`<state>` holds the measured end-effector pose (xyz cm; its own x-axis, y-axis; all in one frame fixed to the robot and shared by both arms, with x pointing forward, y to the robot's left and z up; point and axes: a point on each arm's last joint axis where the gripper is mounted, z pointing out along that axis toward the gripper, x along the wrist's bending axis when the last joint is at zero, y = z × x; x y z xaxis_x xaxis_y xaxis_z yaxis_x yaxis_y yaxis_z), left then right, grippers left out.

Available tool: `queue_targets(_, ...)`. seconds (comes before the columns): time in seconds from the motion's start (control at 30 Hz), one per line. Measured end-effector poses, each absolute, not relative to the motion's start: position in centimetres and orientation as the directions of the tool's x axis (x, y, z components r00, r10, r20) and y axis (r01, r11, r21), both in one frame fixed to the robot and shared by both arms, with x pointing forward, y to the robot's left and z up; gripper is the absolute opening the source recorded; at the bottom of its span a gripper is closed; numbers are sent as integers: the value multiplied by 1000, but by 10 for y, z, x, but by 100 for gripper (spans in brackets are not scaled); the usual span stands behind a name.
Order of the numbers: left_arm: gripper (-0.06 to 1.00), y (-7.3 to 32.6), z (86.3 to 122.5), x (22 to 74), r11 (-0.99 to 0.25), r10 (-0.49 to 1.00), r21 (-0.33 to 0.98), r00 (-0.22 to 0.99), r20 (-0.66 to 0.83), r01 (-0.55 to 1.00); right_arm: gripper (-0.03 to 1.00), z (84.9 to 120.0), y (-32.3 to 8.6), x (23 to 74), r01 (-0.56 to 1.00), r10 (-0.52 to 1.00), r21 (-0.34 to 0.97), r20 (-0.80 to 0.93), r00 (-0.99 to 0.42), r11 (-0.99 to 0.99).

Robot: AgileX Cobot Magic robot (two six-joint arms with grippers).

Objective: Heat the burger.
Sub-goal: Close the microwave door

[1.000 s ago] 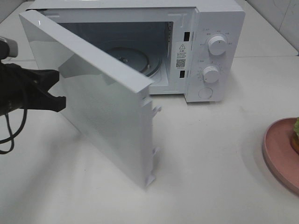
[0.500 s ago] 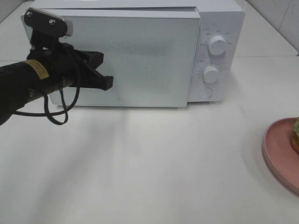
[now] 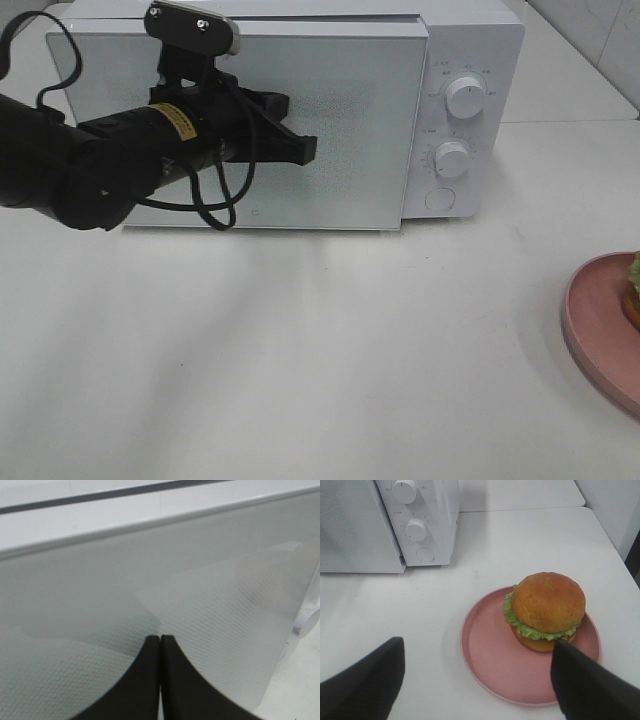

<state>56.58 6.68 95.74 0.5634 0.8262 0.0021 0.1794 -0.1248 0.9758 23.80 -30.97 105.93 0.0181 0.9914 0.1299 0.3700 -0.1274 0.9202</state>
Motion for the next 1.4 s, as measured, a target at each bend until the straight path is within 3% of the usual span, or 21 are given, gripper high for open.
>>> queue_targets(0.57, 0, 2, 959, 586, -170, 757, 973, 653, 26, 158, 76, 1059, -310, 238, 370, 991, 920, 130, 18, -127)
queue_targets(1.1, 0, 7, 959, 591, -194, 796, 961, 604, 38, 195, 76, 1059, -310, 238, 370, 991, 920, 131, 18, -128)
queue_targets(1.4, 0, 5, 989, 571, -211, 785, 915, 617, -50, 343, 76, 1059, -309, 238, 371, 991, 920, 132, 16, -129)
